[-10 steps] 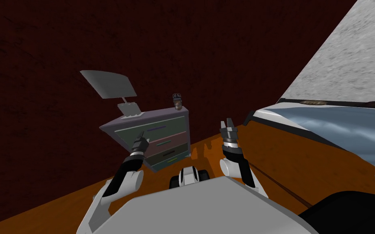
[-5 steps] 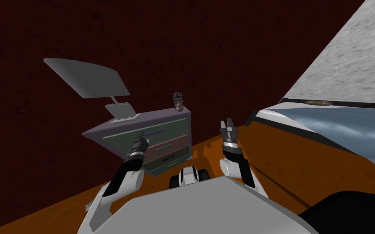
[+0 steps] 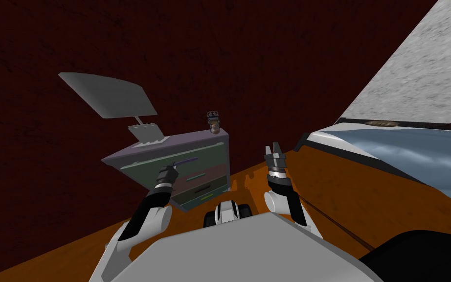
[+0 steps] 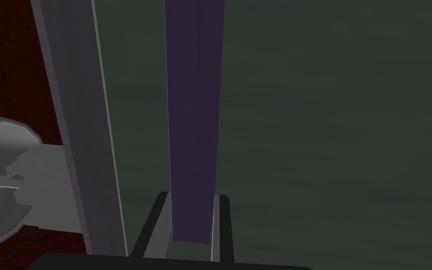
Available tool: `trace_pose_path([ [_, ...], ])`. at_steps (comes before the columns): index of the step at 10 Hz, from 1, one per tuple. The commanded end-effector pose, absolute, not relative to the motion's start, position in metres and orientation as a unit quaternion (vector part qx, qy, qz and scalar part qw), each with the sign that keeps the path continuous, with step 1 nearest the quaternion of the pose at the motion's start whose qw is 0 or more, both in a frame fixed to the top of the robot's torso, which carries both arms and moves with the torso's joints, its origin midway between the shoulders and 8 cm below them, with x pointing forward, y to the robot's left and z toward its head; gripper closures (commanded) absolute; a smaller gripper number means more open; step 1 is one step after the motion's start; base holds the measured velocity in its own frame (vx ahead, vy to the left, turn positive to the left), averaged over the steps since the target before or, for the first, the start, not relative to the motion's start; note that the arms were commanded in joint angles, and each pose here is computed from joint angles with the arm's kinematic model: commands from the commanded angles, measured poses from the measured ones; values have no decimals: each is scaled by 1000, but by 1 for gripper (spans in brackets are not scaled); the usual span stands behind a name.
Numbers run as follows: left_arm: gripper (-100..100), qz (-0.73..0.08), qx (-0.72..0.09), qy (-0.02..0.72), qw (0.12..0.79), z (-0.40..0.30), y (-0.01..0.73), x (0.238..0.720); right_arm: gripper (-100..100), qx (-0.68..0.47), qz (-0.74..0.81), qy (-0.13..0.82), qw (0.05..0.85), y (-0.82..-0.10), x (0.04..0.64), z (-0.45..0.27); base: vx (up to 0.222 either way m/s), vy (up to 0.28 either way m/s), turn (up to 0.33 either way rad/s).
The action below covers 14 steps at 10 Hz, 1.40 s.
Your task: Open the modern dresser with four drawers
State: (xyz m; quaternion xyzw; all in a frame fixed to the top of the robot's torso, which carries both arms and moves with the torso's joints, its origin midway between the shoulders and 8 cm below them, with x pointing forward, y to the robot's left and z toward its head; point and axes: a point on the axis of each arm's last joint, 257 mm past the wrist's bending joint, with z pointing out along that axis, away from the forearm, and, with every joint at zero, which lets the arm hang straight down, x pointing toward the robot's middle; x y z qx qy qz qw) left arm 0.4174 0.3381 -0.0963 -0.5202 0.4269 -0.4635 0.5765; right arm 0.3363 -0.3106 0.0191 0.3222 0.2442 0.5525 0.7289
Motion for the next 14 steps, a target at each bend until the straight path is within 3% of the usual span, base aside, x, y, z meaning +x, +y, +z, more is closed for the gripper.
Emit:
trace_pose_path([
  [1, 100, -462, -522, 430, 574, -98, 336, 414, 0, 322, 552, 244, 729, -311, 336, 19, -211, -50, 19],
  [5, 100, -461, -523, 434, 570, -101, 334, 410, 0, 322, 552, 244, 729, -311, 336, 19, -153, -29, 13],
  [6, -100, -461, -524, 431, 572, -89, 336, 404, 0, 322, 552, 244, 729, -311, 336, 19, -80, -20, -28],
  [14, -100, -458, -526, 427, 576, -43, 337, 372, 0, 322, 552, 244, 729, -311, 336, 19, 49, 7, -22],
])
